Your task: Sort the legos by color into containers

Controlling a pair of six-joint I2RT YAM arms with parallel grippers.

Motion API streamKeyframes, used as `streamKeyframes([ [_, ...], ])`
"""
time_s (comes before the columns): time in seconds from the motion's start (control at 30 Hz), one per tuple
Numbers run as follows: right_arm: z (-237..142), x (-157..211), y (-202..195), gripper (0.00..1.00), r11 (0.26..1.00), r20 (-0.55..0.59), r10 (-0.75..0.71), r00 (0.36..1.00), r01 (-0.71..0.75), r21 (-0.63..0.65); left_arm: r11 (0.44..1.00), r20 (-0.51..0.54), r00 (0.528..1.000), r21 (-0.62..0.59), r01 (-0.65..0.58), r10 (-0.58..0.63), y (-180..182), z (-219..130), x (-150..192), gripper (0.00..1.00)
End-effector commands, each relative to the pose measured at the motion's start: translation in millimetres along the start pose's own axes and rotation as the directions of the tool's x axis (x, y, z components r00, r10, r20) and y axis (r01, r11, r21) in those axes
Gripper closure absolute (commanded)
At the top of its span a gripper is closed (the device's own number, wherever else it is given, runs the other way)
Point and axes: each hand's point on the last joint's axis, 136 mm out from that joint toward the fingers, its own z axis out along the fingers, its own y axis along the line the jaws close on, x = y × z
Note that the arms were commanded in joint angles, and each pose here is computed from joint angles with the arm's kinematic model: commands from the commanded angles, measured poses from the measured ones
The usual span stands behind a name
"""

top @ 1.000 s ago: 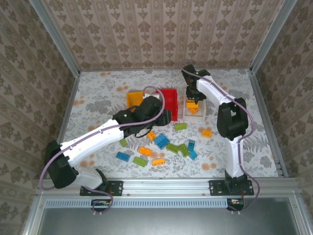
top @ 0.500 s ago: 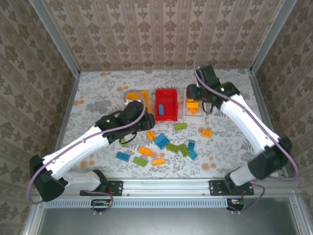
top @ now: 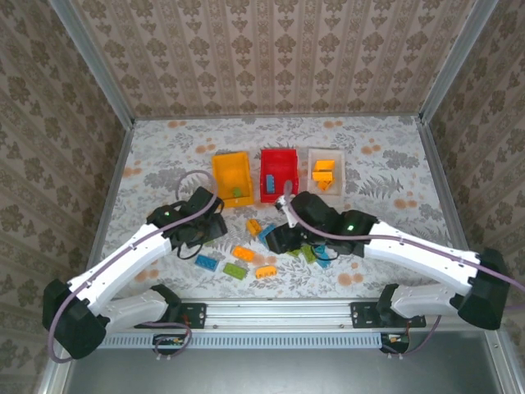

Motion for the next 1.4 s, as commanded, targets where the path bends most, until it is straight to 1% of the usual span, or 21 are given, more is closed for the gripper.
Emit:
streamKeyframes([
  [0.0, 14.7, -15.1, 36.6, 0.34, 0.992, 0.013, -0.008, 1.000, 0.009, -0.122, 0.998, -0.074, 0.997, -0.061, 0.008, -0.013, 20.4, 17.6, 7.0, 0.31],
  [0.1, 24.9, -15.6, 53.2, 0.31, 0.988, 0.000, -0.026, 1.000, 0.026, -0.152, 0.995, -0.115, 0.993, -0.097, 0.001, -0.012, 29.2, 35.4, 6.7, 0.29],
  [0.2, 29.0, -18.2, 63.6, 0.28, 0.982, 0.016, -0.013, 1.000, 0.016, -0.188, 0.997, -0.136, 0.990, -0.076, 0.016, -0.026, 30.4, 55.1, 4.8, 0.27],
  [0.23, 37.1, -14.9, 62.8, 0.27, 0.983, 0.000, -0.007, 1.000, 0.007, -0.183, 0.997, -0.141, 0.990, -0.075, 0.017, -0.027, 31.1, 60.3, 3.9, 0.26],
  [0.3, 41.2, -13.1, 64.2, 0.27, 0.983, -0.006, -0.006, 1.000, 0.005, -0.184, 0.998, -0.150, 0.989, -0.066, 0.004, -0.014, 28.8, 69.7, 1.9, 0.26],
  [0.43, 43.6, -9.8, 61.4, 0.26, 0.985, -0.016, -0.008, 1.000, 0.005, -0.170, 0.997, -0.175, 0.985, -0.077, -0.015, 0.001, 28.3, 85.0, 5.1, 0.28],
  [0.57, 43.0, -9.0, 61.0, 0.26, 0.986, -0.022, -0.020, 1.000, 0.016, -0.165, 0.998, -0.171, 0.985, -0.061, -0.020, 0.009, 25.6, 92.9, 4.7, 0.31],
  [0.67, 46.0, -7.8, 59.9, 0.26, 0.987, -0.029, -0.018, 0.999, 0.014, -0.160, 0.996, -0.175, 0.984, -0.082, -0.027, 0.013, 29.5, 98.5, 6.3, 0.36],
  [0.83, 49.3, -8.3, 59.9, 0.27, 0.987, -0.031, -0.002, 1.000, -0.003, -0.158, 0.995, -0.176, 0.984, -0.094, -0.038, 0.021, 32.6, 106.9, 8.1, 0.54],
  [0.9, 48.7, -9.7, 58.6, 0.28, 0.989, -0.022, 0.001, 1.000, -0.004, -0.151, 0.995, -0.159, 0.987, -0.093, -0.043, 0.028, 31.5, 104.0, 3.7, 0.62],
  [0.97, 44.8, -14.1, 54.0, 0.29, 0.992, 0.001, 0.010, 1.000, -0.010, -0.126, 0.993, -0.122, 0.992, -0.104, -0.054, 0.041, 30.7, 92.3, -5.4, 0.68],
  [1.0, 41.4, -18.3, 50.4, 0.30, 0.994, 0.023, 0.018, 1.000, -0.015, -0.109, 0.991, -0.098, 0.993, -0.110, -0.074, 0.063, 27.2, 83.2, -11.1, 0.69],
  [1.07, 29.0, -33.3, 39.8, 0.30, 0.997, 0.099, 0.047, 0.994, -0.040, -0.073, 0.987, -0.025, 0.992, -0.097, -0.129, 0.127, 9.7, 56.3, -27.0, 0.70],
  [1.17, 12.5, -56.0, 17.5, 0.30, 0.995, 0.211, 0.102, 0.972, -0.101, -0.017, 0.983, 0.018, 0.984, -0.053, -0.175, 0.176, -18.9, 32.1, -45.4, 0.71],
  [1.27, 3.3, -75.3, -4.7, 0.30, 0.987, 0.276, 0.141, 0.951, -0.158, 0.040, 0.977, 0.036, 0.977, -0.047, -0.210, 0.212, -42.5, 24.6, -64.1, 0.72],
  [1.37, -1.2, -91.2, -24.2, 0.30, 0.974, 0.303, 0.177, 0.936, -0.212, 0.085, 0.971, 0.053, 0.970, -0.040, -0.235, 0.237, -63.8, 25.6, -84.5, 0.72],
])
